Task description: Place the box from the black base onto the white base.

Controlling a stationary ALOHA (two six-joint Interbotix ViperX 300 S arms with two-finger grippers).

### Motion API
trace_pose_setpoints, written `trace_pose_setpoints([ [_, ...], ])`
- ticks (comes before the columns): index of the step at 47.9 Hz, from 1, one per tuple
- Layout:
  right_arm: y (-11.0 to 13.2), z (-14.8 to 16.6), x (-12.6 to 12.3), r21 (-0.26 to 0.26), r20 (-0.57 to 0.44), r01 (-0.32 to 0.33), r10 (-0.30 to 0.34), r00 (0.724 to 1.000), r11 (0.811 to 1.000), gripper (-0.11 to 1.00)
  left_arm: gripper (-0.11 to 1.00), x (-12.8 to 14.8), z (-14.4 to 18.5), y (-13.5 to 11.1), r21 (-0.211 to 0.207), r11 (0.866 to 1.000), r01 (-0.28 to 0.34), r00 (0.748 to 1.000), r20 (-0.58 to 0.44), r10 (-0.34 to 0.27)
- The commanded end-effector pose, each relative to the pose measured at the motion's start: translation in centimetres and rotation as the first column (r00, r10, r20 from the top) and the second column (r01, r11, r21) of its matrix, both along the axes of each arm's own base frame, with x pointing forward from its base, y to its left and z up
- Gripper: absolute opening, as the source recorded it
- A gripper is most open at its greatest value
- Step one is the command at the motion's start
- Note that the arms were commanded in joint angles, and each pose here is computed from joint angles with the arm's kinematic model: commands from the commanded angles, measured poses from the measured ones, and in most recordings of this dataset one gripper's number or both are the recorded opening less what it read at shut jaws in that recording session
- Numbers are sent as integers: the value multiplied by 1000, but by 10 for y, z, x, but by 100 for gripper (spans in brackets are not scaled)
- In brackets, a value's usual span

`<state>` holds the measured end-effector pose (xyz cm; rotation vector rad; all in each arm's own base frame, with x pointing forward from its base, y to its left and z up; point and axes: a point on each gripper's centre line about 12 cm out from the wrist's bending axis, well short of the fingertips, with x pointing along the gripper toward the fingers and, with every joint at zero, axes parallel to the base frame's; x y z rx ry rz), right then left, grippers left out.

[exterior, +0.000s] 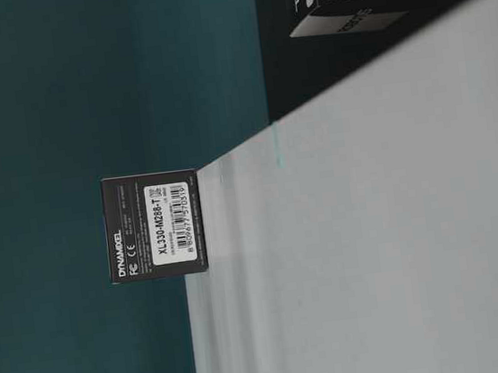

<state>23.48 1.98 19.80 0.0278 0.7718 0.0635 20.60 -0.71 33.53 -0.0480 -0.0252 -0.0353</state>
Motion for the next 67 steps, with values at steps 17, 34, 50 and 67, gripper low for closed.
trace_pose_setpoints([
  [17, -2, -12, 16, 7, 12, 23, -23, 1000, 1000, 100, -6, 6, 7, 1, -35, 999, -3, 1000, 6, 3],
  [34, 0, -25, 32, 6, 25, 20, -20, 999, 1000, 100, -6, 6, 7, 1, -36, 999, -3, 1000, 8, 3],
  [50, 1, -31, 39, 6, 19, 20, -20, 1000, 1000, 100, -7, 6, 9, 1, -36, 999, -3, 1000, 10, 3],
  [67, 2, -44, 55, 10, 27, 26, -26, 999, 1000, 100, -7, 7, 6, 1, -36, 999, -4, 1000, -10, 4],
])
